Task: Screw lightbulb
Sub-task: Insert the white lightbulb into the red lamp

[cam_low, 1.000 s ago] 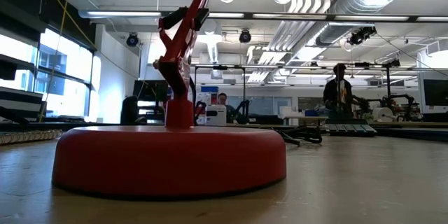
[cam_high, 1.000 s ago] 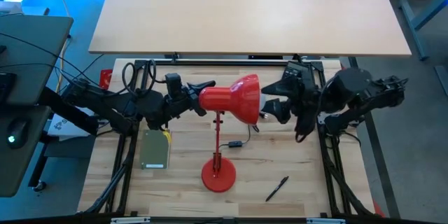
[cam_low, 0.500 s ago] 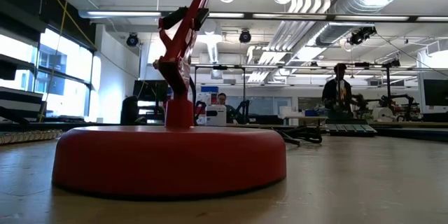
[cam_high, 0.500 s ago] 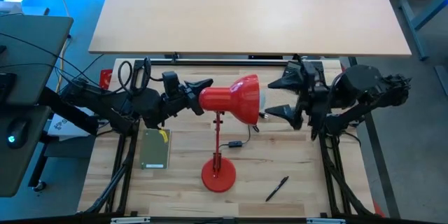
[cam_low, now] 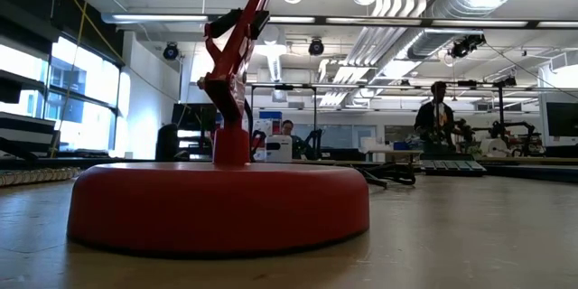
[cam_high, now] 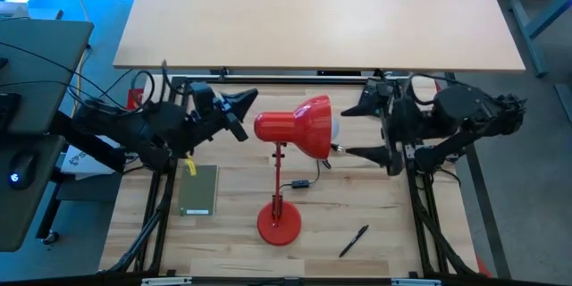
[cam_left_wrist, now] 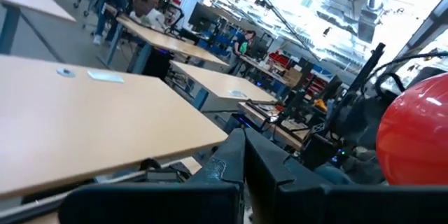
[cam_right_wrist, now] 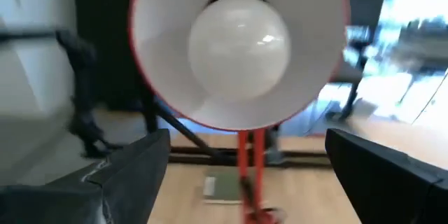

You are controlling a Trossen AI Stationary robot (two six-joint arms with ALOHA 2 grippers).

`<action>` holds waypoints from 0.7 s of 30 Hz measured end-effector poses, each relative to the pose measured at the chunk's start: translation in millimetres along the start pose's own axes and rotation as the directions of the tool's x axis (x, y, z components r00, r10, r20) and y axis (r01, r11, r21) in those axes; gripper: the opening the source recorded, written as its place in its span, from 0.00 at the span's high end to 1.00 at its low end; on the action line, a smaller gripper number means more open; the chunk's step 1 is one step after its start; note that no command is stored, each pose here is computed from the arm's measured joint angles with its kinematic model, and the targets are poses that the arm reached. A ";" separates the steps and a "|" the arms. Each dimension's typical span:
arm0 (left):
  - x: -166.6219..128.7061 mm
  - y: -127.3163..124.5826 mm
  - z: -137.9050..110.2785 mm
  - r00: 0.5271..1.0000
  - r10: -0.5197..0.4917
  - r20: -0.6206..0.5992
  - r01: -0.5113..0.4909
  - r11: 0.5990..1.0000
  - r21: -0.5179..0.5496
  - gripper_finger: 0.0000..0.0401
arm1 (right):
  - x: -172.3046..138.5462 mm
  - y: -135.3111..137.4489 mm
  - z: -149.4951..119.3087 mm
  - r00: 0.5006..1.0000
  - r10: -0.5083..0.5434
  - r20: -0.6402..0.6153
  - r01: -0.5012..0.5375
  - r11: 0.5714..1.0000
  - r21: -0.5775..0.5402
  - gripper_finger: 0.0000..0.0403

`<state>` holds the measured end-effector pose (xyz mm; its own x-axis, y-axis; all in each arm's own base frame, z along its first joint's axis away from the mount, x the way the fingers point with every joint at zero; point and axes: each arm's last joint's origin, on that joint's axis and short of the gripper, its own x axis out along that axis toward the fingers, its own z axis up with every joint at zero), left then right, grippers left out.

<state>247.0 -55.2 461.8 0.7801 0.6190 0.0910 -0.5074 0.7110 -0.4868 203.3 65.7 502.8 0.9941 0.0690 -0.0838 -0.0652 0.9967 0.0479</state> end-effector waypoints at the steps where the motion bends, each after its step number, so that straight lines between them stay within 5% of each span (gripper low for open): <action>1: -1.0 0.8 2.1 1.000 -0.001 0.003 0.001 1.000 0.010 1.00 | -0.5 -0.2 0.1 1.000 -0.001 0.001 0.000 0.996 0.090 0.07; 3: -3.4 2.7 6.8 1.000 -0.004 0.010 0.003 0.999 0.034 1.00 | -1.3 -0.4 0.5 1.000 0.000 0.003 -0.001 0.956 0.294 0.07; 5: -5.7 4.7 11.5 1.000 -0.005 0.016 0.004 0.997 0.072 1.00 | -1.6 -0.4 0.6 1.000 0.002 0.003 -0.003 0.859 0.512 0.07; 8: -9.6 8.2 19.1 1.000 -0.007 0.028 0.003 0.990 0.142 1.00 | -1.6 0.1 1.1 1.000 0.020 0.007 -0.017 0.600 0.800 0.07; 10: -11.8 10.1 23.3 0.999 -0.008 0.035 0.001 0.983 0.185 1.00 | -1.5 0.8 1.7 0.999 0.053 0.011 -0.033 0.427 0.904 0.07; 12: -12.9 11.0 25.4 0.999 -0.008 0.038 -0.001 0.975 0.223 1.00 | -1.3 -0.1 1.5 0.999 0.051 0.009 -0.024 0.301 0.953 0.07; 14: -13.1 11.3 25.5 0.999 -0.007 0.037 -0.002 0.967 0.253 1.00 | -1.2 -0.7 0.8 0.999 0.043 0.001 -0.011 0.228 0.974 0.07; 19: -13.0 12.4 22.2 1.000 0.000 0.015 -0.004 0.961 0.278 1.00 | -0.6 -1.5 1.0 1.000 0.012 0.006 -0.008 0.193 0.981 0.07; 21: -12.9 13.0 20.2 1.000 0.004 0.003 -0.004 0.960 0.279 1.00 | 1.2 -1.4 2.3 1.000 -0.004 0.024 -0.023 0.117 0.993 0.07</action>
<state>222.9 -47.2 471.9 0.7771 0.6226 0.0915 -0.5928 0.7731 -0.2258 204.8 64.3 504.9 0.9961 0.0641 -0.0601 0.0554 0.0735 0.9958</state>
